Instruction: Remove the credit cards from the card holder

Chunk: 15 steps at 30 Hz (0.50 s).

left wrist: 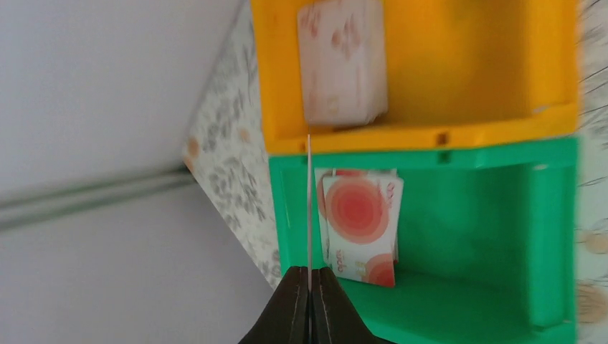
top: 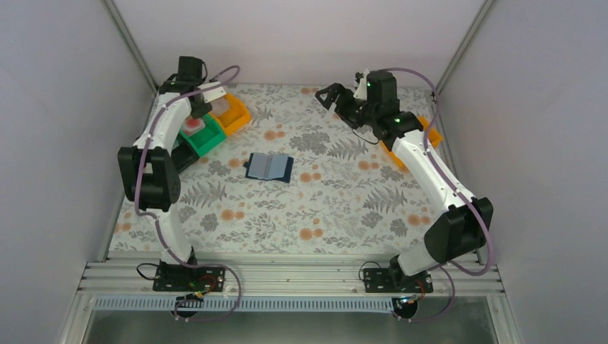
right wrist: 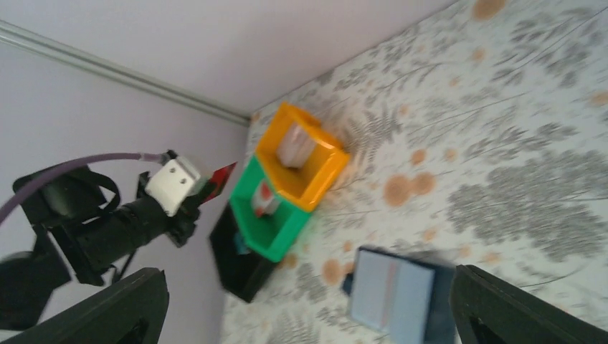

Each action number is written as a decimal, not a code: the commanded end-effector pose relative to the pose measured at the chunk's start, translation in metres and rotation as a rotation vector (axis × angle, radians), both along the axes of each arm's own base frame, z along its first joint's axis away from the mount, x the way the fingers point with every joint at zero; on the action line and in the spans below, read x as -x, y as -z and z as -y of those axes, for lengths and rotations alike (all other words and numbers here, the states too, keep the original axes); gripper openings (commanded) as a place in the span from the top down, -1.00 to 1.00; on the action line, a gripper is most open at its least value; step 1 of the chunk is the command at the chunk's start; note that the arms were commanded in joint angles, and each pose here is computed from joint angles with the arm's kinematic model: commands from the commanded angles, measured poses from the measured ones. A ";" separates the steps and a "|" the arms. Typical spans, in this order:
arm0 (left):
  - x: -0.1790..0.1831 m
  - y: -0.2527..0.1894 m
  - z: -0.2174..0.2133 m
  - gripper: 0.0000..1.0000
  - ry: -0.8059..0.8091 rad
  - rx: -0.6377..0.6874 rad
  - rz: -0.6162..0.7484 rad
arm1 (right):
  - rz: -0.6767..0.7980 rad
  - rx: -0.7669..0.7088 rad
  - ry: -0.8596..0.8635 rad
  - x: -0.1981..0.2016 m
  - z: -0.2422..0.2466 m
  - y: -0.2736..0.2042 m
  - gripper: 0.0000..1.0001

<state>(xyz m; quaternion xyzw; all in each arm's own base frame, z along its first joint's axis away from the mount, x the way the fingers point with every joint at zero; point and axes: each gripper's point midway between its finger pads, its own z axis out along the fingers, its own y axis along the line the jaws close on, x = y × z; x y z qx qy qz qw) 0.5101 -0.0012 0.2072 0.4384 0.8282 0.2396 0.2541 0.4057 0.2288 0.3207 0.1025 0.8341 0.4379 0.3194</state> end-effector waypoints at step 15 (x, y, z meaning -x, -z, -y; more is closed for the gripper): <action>-0.035 0.073 -0.065 0.95 -0.176 0.036 -0.022 | 0.000 0.178 0.012 -0.022 0.034 0.056 -0.99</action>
